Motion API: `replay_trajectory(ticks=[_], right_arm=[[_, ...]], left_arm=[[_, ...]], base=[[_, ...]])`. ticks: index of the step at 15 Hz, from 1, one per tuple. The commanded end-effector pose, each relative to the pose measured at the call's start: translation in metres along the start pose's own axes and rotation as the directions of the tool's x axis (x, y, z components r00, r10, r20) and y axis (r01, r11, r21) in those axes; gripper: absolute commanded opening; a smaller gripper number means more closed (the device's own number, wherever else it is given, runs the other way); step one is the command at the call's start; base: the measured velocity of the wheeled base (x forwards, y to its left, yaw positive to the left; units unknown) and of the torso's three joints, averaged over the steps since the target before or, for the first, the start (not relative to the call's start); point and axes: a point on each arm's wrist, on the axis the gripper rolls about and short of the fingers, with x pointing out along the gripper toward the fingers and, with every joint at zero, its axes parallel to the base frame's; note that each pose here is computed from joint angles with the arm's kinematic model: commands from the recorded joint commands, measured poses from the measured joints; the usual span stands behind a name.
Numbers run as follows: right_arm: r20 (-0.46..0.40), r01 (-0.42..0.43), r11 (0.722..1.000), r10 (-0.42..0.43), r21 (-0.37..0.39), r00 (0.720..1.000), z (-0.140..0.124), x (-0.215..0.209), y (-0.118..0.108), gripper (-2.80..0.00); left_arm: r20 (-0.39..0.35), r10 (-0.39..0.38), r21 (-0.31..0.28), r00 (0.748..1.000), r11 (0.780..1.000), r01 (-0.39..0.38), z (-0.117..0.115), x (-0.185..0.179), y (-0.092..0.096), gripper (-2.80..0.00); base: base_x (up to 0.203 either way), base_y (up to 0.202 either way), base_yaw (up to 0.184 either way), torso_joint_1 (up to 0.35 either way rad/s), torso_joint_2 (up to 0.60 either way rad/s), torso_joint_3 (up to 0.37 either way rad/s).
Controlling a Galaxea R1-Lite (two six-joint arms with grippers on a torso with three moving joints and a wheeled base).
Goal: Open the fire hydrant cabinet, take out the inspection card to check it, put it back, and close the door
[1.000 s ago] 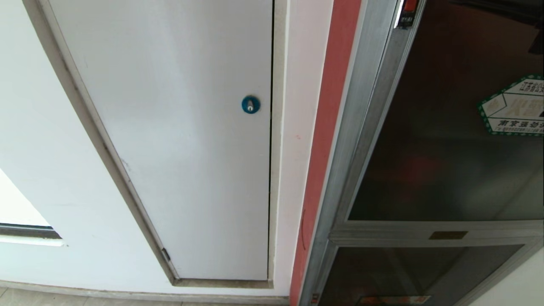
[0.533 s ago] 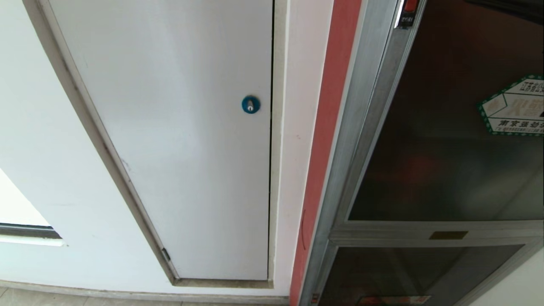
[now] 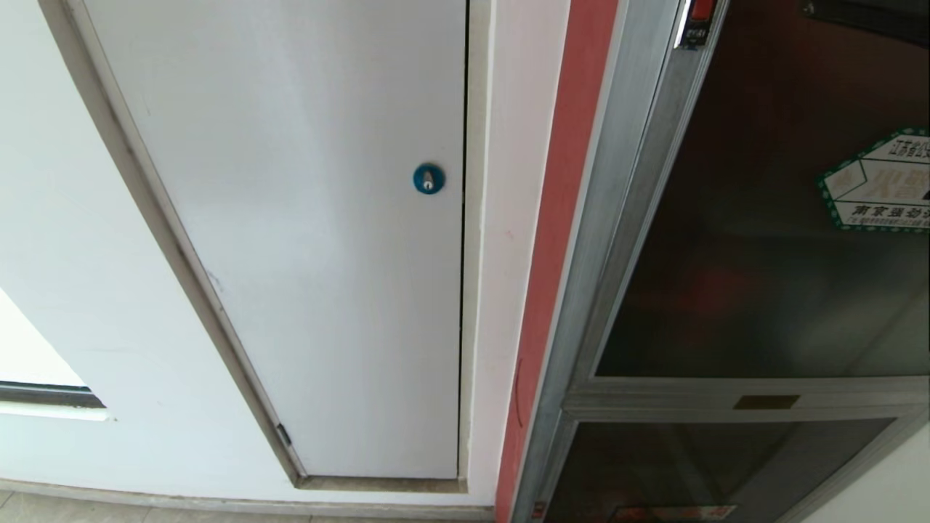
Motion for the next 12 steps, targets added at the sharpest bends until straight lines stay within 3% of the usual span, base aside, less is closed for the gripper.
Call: replay_trajectory(ticks=[1, 4, 7, 10, 12], right_arm=[[0.005, 0.071, 0.995, -0.07, -0.069, 0.998, -0.014, 0.004, 0.006, 0.0], [0.116, 0.154, 0.981, -0.141, -0.118, 0.983, -0.042, 0.014, 0.012, 0.0], [0.241, 0.272, 0.95, -0.232, -0.151, 0.942, -0.066, 0.026, 0.019, 0.0], [0.348, 0.367, 0.922, -0.305, -0.125, 0.886, -0.067, 0.036, 0.023, 0.0], [0.368, 0.369, 0.922, -0.305, -0.117, 0.879, -0.065, 0.037, 0.023, 0.0]], left_arm=[[-0.002, 0.0, 0.0, 1.0, 1.0, 0.0, 0.0, 0.0, 0.0, -2.8], [-0.002, 0.0, 0.0, 1.0, 1.0, 0.0, 0.0, 0.0, 0.0, -2.8], [-0.002, 0.0, 0.0, 1.0, 1.0, 0.0, 0.0, 0.0, 0.0, -2.8], [-0.001, 0.0, 0.0, 1.0, 1.0, 0.0, 0.0, 0.0, 0.0, -2.8], [-0.002, -0.001, 0.0, 1.0, 1.0, 0.001, 0.0, 0.0, 0.0, -2.8]], base=[[0.0, 0.0, 0.0, 0.0, 0.0, 0.0], [0.0, 0.0, 0.0, 0.0, 0.0, 0.0], [0.0, 0.0, 0.0, 0.0, 0.0, 0.0], [0.0, 0.0, 0.0, 0.0, 0.0, 0.0], [0.0, 0.0, 0.0, 0.0, 0.0, 0.0]])
